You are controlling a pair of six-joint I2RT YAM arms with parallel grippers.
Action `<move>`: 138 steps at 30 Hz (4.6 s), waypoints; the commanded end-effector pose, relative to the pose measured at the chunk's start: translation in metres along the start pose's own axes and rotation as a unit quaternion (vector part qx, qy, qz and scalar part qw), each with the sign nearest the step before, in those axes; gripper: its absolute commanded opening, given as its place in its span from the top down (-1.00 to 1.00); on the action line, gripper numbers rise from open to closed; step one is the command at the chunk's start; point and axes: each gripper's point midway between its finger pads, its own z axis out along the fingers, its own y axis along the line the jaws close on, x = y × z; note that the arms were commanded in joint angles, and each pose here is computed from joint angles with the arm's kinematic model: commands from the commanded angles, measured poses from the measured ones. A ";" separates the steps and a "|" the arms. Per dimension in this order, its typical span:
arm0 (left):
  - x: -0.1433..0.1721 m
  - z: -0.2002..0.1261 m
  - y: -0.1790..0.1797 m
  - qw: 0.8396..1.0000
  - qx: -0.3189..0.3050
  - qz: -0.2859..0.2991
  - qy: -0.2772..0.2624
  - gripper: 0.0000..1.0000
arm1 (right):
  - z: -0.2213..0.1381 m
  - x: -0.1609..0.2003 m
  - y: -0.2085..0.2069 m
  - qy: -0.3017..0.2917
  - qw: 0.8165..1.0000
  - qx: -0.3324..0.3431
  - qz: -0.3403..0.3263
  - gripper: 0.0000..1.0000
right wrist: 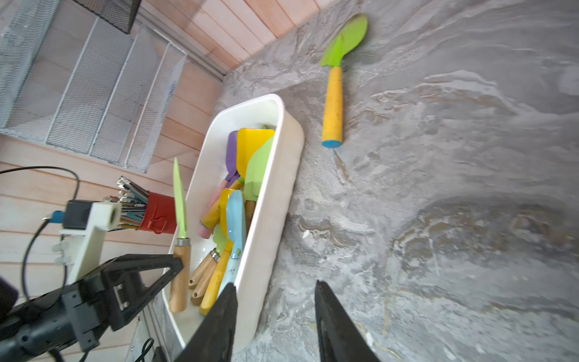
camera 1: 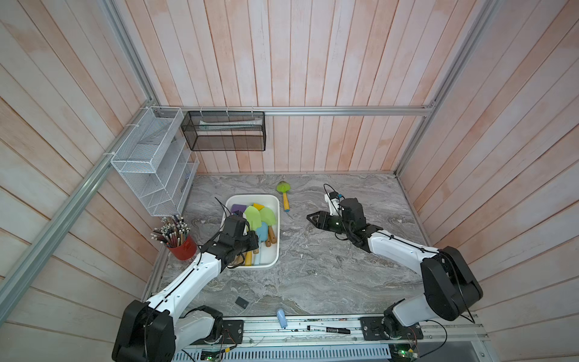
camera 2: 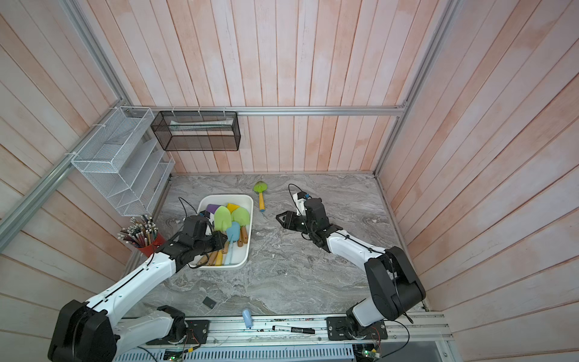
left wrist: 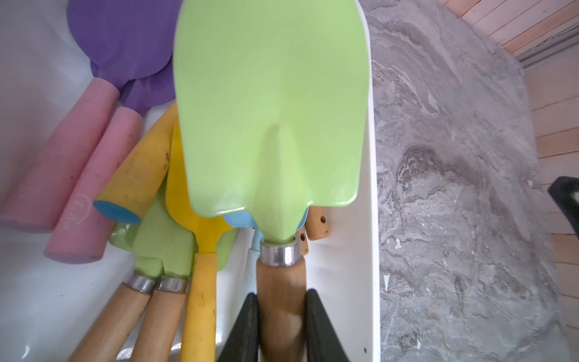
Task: Take the shovel out of the storage box
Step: Pick up the shovel from the storage box, then place the shovel at the center of the board.
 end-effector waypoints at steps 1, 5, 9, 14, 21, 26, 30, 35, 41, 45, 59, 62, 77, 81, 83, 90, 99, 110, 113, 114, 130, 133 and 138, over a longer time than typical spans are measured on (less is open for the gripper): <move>-0.004 -0.005 -0.022 0.996 0.084 0.009 -0.007 0.64 | 0.013 0.005 0.035 0.024 0.997 -0.071 -0.014 0.14; -0.008 -0.010 -0.023 0.992 0.122 -0.002 -0.018 0.63 | 0.025 0.017 0.067 0.057 0.988 -0.144 -0.016 0.13; -0.013 -0.019 -0.028 0.985 0.167 -0.016 -0.031 0.63 | 0.034 0.027 0.089 0.082 0.977 -0.194 -0.016 0.06; -0.021 -0.035 -0.038 0.971 0.232 -0.031 -0.052 0.63 | 0.044 0.037 0.111 0.108 0.963 -0.248 -0.008 -0.07; -0.028 -0.052 -0.052 0.953 0.293 -0.038 -0.063 0.63 | 0.055 0.042 0.135 0.131 0.942 -0.308 0.003 -0.10; -0.030 -0.059 -0.060 0.943 0.324 -0.041 -0.064 0.62 | 0.064 0.048 0.149 0.148 0.930 -0.335 0.004 -0.13; -0.031 -0.063 -0.064 0.939 0.336 -0.041 -0.066 0.62 | 0.070 0.054 0.159 0.159 0.923 -0.351 0.002 -0.13; -0.031 -0.067 -0.069 0.932 0.354 -0.043 -0.066 0.61 | 0.075 0.056 0.168 0.165 0.915 -0.368 0.008 -0.12; -0.032 -0.070 -0.071 0.929 0.361 -0.041 -0.069 0.61 | 0.078 0.060 0.174 0.172 0.907 -0.384 0.016 -0.04; -0.032 -0.072 -0.073 0.927 0.366 -0.039 -0.070 0.61 | 0.078 0.063 0.180 0.179 0.900 -0.397 0.018 0.08; -0.030 -0.071 -0.072 0.925 0.371 -0.042 -0.069 0.59 | 0.069 0.062 0.189 0.181 0.883 -0.432 0.027 0.67; -0.031 -0.071 -0.072 0.926 0.368 -0.041 -0.069 0.28 | 0.070 0.062 0.187 0.181 0.885 -0.428 0.031 0.74; -0.044 -0.052 -0.026 0.980 0.176 -0.009 -0.092 -0.26 | 0.081 -0.002 0.102 0.110 0.966 -0.232 0.016 0.74; -0.039 -0.043 -0.016 0.990 0.110 0.012 -0.082 -0.26 | 0.090 -0.025 0.055 0.090 0.989 -0.118 0.000 0.75; -0.034 -0.039 -0.011 0.993 0.083 0.019 -0.077 -0.26 | 0.094 -0.037 0.032 0.079 0.995 -0.064 -0.010 0.75; -0.016 -0.029 -0.006 0.997 0.049 0.038 -0.055 -0.30 | 0.106 -0.087 -0.044 0.047 0.988 0.137 -0.061 0.76; 0.000 -0.025 -0.004 0.998 0.039 0.039 -0.039 -0.31 | 0.140 -0.131 -0.104 0.040 0.958 0.267 -0.101 0.76; 0.012 -0.025 0.002 0.998 0.038 0.030 -0.030 -0.31 | 0.165 -0.129 -0.139 0.045 0.946 0.304 -0.102 0.75; 0.015 -0.024 0.002 0.998 0.042 0.028 -0.028 -0.30 | 0.168 -0.124 -0.147 0.049 0.944 0.311 -0.098 0.74; 0.016 -0.023 0.002 0.998 0.042 0.027 -0.026 -0.30 | 0.170 -0.123 -0.150 0.050 0.944 0.312 -0.097 0.74; 0.024 -0.023 0.002 0.998 0.049 0.020 -0.026 -0.31 | 0.192 -0.109 -0.173 0.058 0.944 0.314 -0.077 0.72; 0.026 -0.021 0.002 0.998 0.050 0.018 -0.022 -0.31 | 0.195 -0.104 -0.179 0.062 0.943 0.318 -0.073 0.69; 0.027 -0.021 0.003 0.998 0.050 0.017 -0.021 -0.30 | 0.198 -0.099 -0.181 0.067 0.945 0.314 -0.068 0.64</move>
